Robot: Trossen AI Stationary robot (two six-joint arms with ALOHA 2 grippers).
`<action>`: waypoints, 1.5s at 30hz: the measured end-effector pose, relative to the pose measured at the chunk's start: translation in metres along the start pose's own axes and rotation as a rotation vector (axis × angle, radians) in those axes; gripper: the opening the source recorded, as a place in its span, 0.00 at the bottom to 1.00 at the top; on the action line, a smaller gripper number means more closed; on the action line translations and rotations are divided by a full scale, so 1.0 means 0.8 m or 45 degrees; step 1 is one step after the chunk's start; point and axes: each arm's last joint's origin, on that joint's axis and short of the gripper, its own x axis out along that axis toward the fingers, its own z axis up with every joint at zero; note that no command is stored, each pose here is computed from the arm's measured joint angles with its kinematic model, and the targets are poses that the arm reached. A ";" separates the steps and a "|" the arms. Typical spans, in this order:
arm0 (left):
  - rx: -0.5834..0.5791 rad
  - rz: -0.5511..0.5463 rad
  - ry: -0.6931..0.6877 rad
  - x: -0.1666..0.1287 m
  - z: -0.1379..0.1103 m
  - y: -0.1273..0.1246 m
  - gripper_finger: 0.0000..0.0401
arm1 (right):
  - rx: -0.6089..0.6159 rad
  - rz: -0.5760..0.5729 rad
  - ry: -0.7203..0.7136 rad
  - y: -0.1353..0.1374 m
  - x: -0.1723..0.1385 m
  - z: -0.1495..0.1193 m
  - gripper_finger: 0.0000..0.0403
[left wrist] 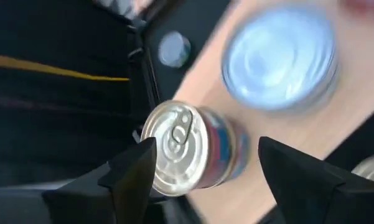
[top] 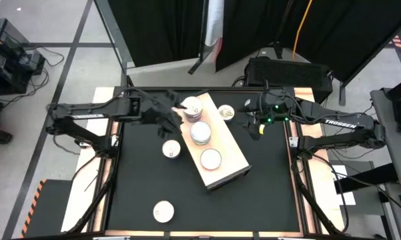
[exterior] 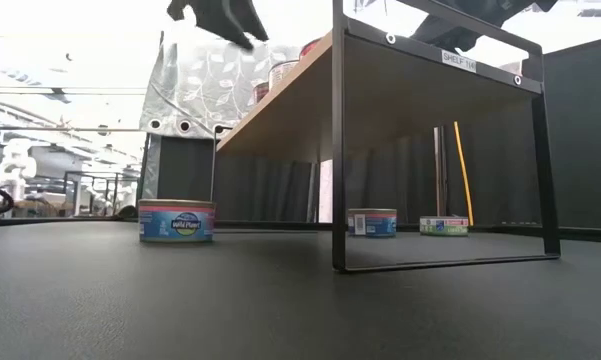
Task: Stack canned seafood by type on shelf
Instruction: Stack the blue pink tuna can on top of the blue pink tuna cans on the shelf
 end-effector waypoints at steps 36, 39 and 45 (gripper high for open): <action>-0.825 -0.055 0.257 -0.001 -0.011 -0.204 0.67 | 0.029 -0.416 0.247 -0.016 -0.010 -0.027 0.81; -0.803 -0.054 0.328 0.010 -0.030 -0.219 0.61 | 0.052 -0.421 0.257 -0.016 -0.010 -0.028 0.81; -0.786 -0.056 0.413 0.024 -0.052 -0.228 0.42 | 0.032 -0.417 0.223 -0.016 -0.009 -0.024 0.81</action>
